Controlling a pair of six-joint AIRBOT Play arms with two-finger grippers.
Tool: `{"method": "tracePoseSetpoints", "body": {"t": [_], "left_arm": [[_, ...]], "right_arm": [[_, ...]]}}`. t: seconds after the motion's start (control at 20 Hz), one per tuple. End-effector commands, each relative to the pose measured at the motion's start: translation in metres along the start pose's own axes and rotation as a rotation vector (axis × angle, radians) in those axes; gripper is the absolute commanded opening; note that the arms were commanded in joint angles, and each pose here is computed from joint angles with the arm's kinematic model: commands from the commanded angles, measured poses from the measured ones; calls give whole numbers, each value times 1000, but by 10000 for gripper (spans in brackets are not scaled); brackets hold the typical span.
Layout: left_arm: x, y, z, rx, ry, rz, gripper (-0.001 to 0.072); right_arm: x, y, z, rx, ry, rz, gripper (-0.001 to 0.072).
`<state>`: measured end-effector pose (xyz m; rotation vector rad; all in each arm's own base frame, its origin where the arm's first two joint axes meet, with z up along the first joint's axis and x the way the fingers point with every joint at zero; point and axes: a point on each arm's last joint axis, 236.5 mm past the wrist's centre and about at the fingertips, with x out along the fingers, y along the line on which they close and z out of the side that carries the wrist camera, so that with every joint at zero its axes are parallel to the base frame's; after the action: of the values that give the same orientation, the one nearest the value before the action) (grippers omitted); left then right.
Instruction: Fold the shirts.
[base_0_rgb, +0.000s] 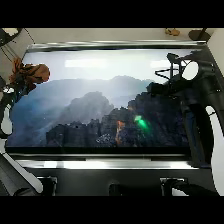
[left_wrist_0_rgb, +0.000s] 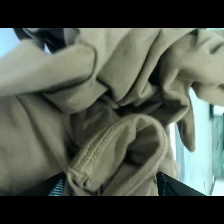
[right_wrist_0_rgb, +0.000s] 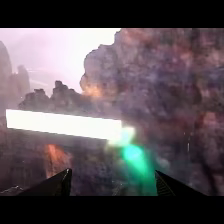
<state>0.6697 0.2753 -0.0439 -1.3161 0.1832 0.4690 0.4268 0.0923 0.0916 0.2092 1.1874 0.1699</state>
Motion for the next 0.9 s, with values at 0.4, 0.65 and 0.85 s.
{"method": "tracePoseSetpoints", "body": {"t": [0.4,0.65,0.85], "left_arm": [[-20,-72,18,93,-82,-117,23],[-178,-282,-43,841,45,-476,22],[-326,-300,-157,1258,433,-546,22]], "right_arm": [[-1,7,-20,-38,85,31,633],[-2,-10,-17,-129,75,-35,671],[-27,-11,-32,-141,95,-54,670]]}}
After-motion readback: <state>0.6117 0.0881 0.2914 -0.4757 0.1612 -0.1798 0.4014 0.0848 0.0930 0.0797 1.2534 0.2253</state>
